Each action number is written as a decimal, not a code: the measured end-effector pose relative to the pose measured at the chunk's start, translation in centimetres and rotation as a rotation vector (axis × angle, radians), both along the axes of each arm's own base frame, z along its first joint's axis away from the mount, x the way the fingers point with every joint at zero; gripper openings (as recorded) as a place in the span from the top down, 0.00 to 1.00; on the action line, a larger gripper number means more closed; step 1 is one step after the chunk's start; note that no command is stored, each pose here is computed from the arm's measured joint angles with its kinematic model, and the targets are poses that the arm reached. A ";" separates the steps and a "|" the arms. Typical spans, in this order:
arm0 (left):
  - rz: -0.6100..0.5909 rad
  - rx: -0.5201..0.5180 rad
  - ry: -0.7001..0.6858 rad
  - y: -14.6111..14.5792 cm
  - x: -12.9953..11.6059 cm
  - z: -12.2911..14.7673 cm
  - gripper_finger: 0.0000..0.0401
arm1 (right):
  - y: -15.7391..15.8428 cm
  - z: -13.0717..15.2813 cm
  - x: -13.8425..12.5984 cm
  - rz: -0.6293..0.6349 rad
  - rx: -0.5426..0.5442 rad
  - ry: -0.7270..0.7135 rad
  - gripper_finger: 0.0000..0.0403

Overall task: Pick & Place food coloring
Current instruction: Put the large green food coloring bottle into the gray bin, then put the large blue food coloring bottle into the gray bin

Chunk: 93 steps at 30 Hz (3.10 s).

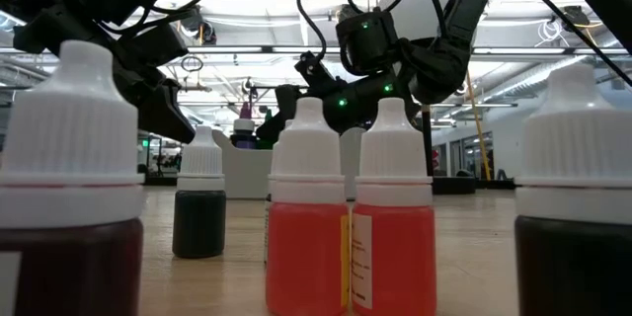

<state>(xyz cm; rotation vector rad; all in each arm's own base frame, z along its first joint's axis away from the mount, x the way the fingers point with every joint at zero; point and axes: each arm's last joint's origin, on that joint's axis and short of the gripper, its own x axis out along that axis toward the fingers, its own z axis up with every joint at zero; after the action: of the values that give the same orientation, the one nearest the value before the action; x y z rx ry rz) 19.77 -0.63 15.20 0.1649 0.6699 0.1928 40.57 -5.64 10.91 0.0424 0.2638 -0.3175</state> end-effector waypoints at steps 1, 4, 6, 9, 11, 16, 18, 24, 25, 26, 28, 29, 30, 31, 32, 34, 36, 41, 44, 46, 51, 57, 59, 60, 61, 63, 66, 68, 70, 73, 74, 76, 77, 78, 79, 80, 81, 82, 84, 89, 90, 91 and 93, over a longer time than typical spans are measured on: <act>0.000 0.000 0.000 0.0 0.0 0.0 0.98 | 0.0 0.0 0.0 0.000 0.000 0.000 0.70; 0.000 0.000 0.000 0.0 0.0 0.0 0.98 | 0.0 0.1 0.0 0.001 -0.002 -0.010 0.69; 0.000 -0.001 0.000 0.0 0.0 0.0 0.98 | 0.1 0.1 0.0 0.001 -0.003 -0.023 0.68; 0.002 -0.002 0.002 0.0 0.0 0.0 0.98 | 0.1 0.2 0.0 0.002 -0.004 -0.032 0.64; 0.002 -0.002 0.002 0.0 0.0 0.0 0.98 | 0.1 0.5 0.0 0.006 0.002 -0.028 0.61; 0.002 -0.003 0.001 0.0 0.0 0.0 0.98 | 0.2 0.9 -0.1 0.009 0.011 -0.025 0.54; 0.002 -0.003 0.002 0.0 0.0 0.0 0.98 | 0.2 1.0 -0.1 0.014 0.007 -0.025 0.52; 0.002 -0.003 0.002 0.0 0.0 0.0 0.98 | 0.2 1.0 -0.1 0.021 -0.023 -0.017 0.47; 0.002 -0.003 0.002 0.0 0.0 0.0 0.98 | 0.2 1.0 -0.1 0.022 -0.029 -0.016 0.47; 0.002 -0.003 0.002 0.0 0.0 0.0 0.98 | 0.2 1.1 -0.1 0.023 -0.032 -0.020 0.46; 0.002 -0.003 0.002 0.0 0.0 0.0 0.98 | 0.2 1.4 -0.2 0.023 -0.036 -0.020 0.46; 0.002 -0.003 0.002 0.0 0.0 0.0 0.98 | 0.2 1.6 -0.2 0.025 -0.041 -0.025 0.46; 0.002 -0.003 0.002 0.0 0.0 0.0 0.98 | 0.2 1.9 -0.2 0.026 -0.049 -0.028 0.46; 0.002 -0.003 0.002 0.0 0.0 0.0 0.98 | 0.2 2.2 -0.3 0.029 -0.056 -0.025 0.46; 0.002 -0.003 0.002 0.0 0.0 0.0 0.98 | 0.2 2.6 -0.3 0.036 -0.060 -0.029 0.46; 0.002 -0.003 0.003 0.0 0.0 0.0 0.98 | 0.3 3.3 -0.4 0.054 -0.059 -0.032 0.46; 0.002 -0.003 0.002 0.0 0.0 0.0 0.98 | 0.3 4.2 -0.6 0.059 -0.076 -0.036 0.46; 0.002 -0.003 0.003 0.0 0.0 0.0 0.98 | 1.1 8.2 -1.6 0.083 -0.138 -0.043 0.46; 0.002 -0.003 0.006 0.0 0.0 -0.1 0.98 | 2.3 11.3 -3.0 0.120 -0.159 -0.018 0.47; 0.002 -0.003 0.008 0.0 -0.1 -0.1 0.98 | 3.5 13.3 -4.3 0.154 -0.164 0.011 0.48; 0.002 -0.003 0.005 0.0 0.0 0.0 0.98 | 6.7 16.9 -8.1 0.250 -0.160 0.033 0.58; 0.002 -0.003 0.001 0.0 0.0 0.0 0.98 | 10.4 16.7 -12.8 0.352 -0.161 0.004 0.82; 0.002 -0.003 0.001 0.0 0.0 0.0 0.98 | 11.3 15.6 -14.3 0.344 -0.173 0.014 0.89; 0.002 -0.003 0.002 0.0 0.0 0.0 0.98 | 11.7 14.9 -15.0 0.337 -0.183 0.017 0.93; 0.002 -0.003 0.001 0.0 0.0 0.0 0.98 | 12.0 14.2 -15.6 0.335 -0.188 0.012 0.96; 0.002 -0.003 0.001 0.0 0.0 0.0 0.98 | 12.6 12.5 -16.8 0.344 -0.198 -0.005 0.99; 0.003 -0.003 0.001 0.0 0.0 0.0 0.98 | 12.9 10.2 -18.4 0.370 -0.190 -0.053 0.97; 0.003 -0.003 0.002 0.0 0.0 0.0 0.98 | 12.8 8.9 -19.2 0.377 -0.184 -0.088 0.96; 0.003 -0.003 0.001 0.0 0.0 0.0 0.98 | 12.7 7.7 -20.1 0.381 -0.183 -0.109 0.96; 0.003 -0.003 0.002 0.0 0.0 0.0 0.98 | 12.0 6.5 -21.1 0.369 -0.170 -0.120 0.97; 0.003 -0.003 0.004 0.0 0.0 0.0 0.98 | 11.8 6.1 -21.4 0.363 -0.170 -0.113 0.98; 0.001 0.000 0.005 0.0 0.0 0.0 0.98 | 11.4 5.5 -21.8 0.355 -0.183 -0.090 0.99; 0.001 0.000 0.004 0.0 0.0 0.0 0.98 | 11.2 5.3 -21.9 0.350 -0.187 -0.083 1.00; 0.001 0.000 0.005 0.0 0.0 0.0 0.98 | 11.0 5.1 -22.0 0.343 -0.190 -0.079 1.00; 0.001 0.000 0.006 0.0 0.0 0.0 0.98 | 10.8 5.0 -22.1 0.337 -0.191 -0.075 0.99; 0.001 0.000 0.006 0.0 0.0 0.0 0.98 | 10.7 4.8 -22.2 0.330 -0.191 -0.068 0.99; 0.001 0.000 0.006 0.0 0.0 0.0 0.98 | 10.6 4.6 -22.3 0.327 -0.189 -0.059 0.99; 0.000 0.002 0.008 0.0 -0.1 -0.1 0.98 | 10.5 4.5 -22.3 0.326 -0.186 -0.055 0.99; 0.000 0.001 0.008 0.0 0.0 -0.1 0.98 | 10.4 4.5 -22.3 0.322 -0.177 -0.058 0.99; 0.001 0.000 0.008 0.0 -0.1 -0.1 0.98 | 10.4 4.5 -22.4 0.319 -0.166 -0.059 0.99; 0.001 0.000 0.008 0.0 -0.1 -0.1 0.98 | 10.4 4.5 -22.4 0.320 -0.166 -0.058 0.99; 0.001 0.000 0.008 0.0 0.0 -0.1 0.98 | 10.4 4.5 -22.4 0.320 -0.167 -0.059 0.99; 0.001 0.000 0.008 0.0 -0.1 -0.1 0.98 | 10.4 4.5 -22.4 0.321 -0.166 -0.058 0.99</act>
<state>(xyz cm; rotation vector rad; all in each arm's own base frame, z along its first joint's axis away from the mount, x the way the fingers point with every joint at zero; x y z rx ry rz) 19.72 -0.62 15.15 0.1658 0.6777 0.1930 18.22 4.79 15.37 -0.1531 0.1819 -0.0182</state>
